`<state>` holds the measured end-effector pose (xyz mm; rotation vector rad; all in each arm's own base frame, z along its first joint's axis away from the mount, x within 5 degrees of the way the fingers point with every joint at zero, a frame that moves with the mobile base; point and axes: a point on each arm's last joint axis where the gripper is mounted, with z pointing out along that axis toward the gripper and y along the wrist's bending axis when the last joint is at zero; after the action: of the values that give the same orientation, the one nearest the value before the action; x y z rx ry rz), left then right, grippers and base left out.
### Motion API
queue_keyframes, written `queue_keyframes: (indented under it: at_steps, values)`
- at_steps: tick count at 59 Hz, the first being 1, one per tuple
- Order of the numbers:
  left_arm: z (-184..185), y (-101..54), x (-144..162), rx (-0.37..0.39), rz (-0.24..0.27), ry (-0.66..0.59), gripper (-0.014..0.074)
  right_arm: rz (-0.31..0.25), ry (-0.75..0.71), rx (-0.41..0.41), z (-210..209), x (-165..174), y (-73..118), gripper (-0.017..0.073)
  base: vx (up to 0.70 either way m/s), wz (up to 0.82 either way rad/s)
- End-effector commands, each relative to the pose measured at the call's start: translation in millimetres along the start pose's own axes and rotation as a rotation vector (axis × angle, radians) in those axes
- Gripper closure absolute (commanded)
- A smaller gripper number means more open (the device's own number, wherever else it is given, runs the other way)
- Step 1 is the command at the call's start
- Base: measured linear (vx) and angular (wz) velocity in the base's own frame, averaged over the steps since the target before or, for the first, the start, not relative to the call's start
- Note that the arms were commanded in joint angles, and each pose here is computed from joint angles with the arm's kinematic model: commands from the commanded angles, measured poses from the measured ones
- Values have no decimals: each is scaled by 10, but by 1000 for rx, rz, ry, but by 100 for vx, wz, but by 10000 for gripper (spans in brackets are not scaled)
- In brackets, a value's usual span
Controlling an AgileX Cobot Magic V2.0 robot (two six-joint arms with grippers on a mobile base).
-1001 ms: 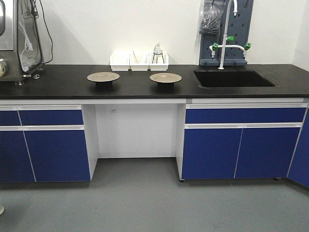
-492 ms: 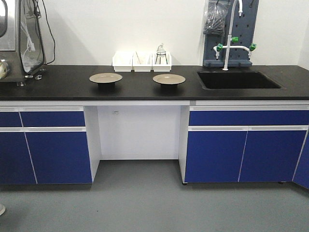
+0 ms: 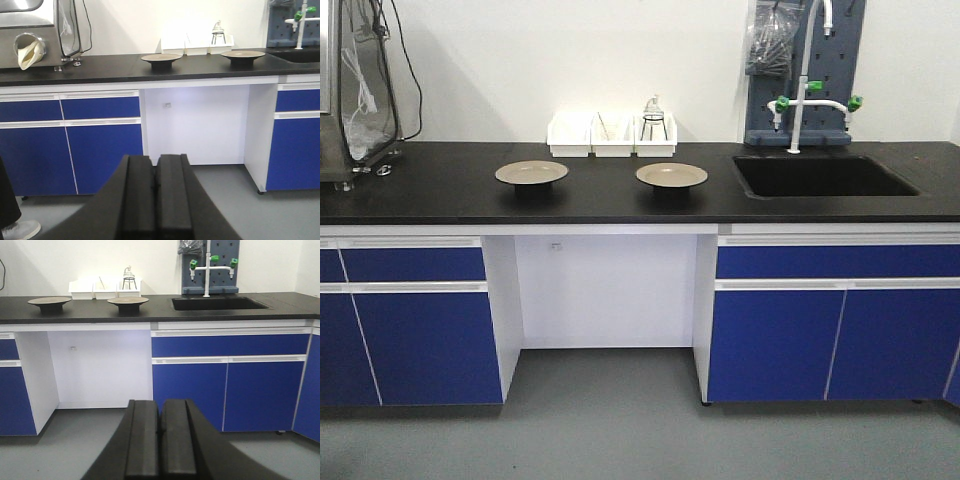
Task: Arrange circular plates on left workspace
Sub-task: 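Drive the base up to the counter holding the two tan plates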
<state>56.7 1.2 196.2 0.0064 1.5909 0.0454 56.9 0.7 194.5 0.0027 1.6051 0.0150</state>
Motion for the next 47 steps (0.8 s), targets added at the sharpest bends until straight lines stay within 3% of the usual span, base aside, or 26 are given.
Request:
queue_keyframes:
  at_steps: [1,47]
  values:
    - [-9,5,-48,-5,-10,-93,591,-9,-88,11,-12,-58,-7,563,33,11]
    - [-9,5,-48,-5,-10,-93,591,-9,-88,11,-12,-58,-7,563,42,6]
